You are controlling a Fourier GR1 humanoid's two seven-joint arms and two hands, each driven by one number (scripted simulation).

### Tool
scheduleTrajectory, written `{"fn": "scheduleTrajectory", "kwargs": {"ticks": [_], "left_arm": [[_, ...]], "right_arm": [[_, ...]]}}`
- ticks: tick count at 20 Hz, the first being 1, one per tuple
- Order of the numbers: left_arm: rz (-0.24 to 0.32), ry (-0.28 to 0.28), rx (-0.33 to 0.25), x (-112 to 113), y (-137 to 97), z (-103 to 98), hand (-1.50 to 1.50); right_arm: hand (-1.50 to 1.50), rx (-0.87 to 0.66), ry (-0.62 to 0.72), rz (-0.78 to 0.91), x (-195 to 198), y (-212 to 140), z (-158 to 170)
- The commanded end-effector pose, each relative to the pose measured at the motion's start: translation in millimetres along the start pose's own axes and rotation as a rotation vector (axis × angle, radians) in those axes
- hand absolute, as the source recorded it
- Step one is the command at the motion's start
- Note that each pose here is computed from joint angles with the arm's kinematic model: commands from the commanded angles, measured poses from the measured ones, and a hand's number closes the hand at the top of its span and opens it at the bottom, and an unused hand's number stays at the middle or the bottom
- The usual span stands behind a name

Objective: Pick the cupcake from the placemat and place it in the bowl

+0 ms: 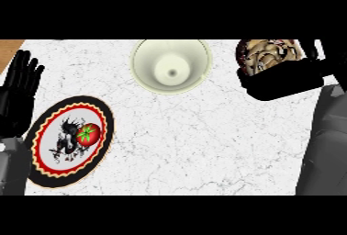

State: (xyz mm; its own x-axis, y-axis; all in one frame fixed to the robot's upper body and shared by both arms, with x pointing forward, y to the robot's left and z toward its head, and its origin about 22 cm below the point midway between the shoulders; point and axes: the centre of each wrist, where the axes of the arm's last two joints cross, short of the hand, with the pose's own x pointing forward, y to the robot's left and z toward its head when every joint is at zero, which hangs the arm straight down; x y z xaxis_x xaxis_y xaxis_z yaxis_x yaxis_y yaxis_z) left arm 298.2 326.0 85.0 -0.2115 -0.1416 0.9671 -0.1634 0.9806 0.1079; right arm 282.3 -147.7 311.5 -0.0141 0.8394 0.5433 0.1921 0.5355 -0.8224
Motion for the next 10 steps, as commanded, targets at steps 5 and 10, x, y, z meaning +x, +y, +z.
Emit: {"fn": "scheduleTrajectory", "kwargs": {"ticks": [5,10], "left_arm": [[0.001,0.000,-0.008,-13.7,1.8,14.9,0.00],[-0.015,-0.005,-0.001,-2.8,10.5,2.0,0.00]], "right_arm": [[1.50,0.155,0.086,0.046,46.5,50.3,-47.5],[1.50,0.170,0.106,0.017,48.5,99.9,-74.3]]}}
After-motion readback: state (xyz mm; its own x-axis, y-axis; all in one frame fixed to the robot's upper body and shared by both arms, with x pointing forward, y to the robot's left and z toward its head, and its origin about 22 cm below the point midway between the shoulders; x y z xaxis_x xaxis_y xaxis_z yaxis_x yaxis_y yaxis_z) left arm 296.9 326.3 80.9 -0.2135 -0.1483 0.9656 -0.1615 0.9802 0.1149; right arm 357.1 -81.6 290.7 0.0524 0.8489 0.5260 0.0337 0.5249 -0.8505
